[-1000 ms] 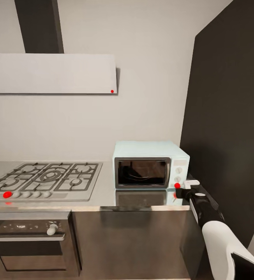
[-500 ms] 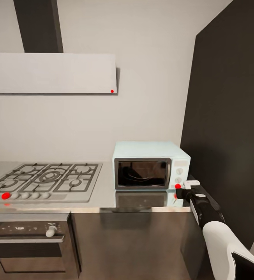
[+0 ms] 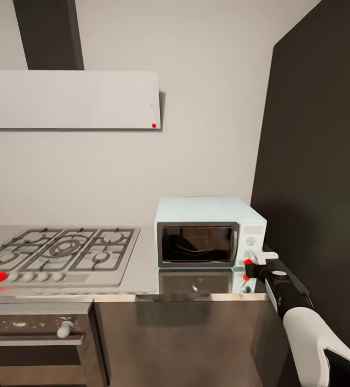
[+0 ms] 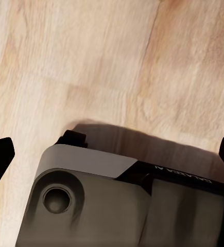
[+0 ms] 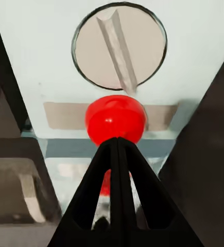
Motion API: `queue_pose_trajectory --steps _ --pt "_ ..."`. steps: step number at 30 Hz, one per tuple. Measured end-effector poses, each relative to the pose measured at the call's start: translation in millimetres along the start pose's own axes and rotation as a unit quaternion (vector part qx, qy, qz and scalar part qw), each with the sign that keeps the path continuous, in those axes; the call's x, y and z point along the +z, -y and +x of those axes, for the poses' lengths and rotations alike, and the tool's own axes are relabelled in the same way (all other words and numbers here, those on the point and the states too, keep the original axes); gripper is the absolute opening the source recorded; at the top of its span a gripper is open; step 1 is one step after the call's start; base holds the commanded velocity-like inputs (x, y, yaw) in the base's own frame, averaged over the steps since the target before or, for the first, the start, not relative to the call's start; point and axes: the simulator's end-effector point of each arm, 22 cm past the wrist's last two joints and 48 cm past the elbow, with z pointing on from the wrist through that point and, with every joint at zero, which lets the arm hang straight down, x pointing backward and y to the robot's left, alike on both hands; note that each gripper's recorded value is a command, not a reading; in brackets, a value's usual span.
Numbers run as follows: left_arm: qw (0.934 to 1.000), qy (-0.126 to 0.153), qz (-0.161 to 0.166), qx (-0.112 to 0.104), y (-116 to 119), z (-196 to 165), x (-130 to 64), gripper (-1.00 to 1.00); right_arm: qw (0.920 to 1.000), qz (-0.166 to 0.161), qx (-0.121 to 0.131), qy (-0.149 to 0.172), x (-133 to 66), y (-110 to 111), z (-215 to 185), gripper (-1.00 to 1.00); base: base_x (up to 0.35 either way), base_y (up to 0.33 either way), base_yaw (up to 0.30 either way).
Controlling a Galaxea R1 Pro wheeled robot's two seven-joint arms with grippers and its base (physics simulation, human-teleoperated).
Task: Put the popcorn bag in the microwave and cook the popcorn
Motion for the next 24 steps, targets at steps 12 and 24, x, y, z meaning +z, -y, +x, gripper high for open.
queue_pose_trajectory --steps 12,24 --pt "1.0 0.0 0.0 0.0 0 0 0.0 1.0 0.9999 0.009 -0.008 0.01 2.0 8 5 -1.0 0.106 0.0 0.0" --pt "0.9999 0.01 0.003 -0.001 -1 1 -8.9 1.0 0.9999 0.008 -0.008 -0.004 -15.0 5 25 -1.0 0.106 0.0 0.0"
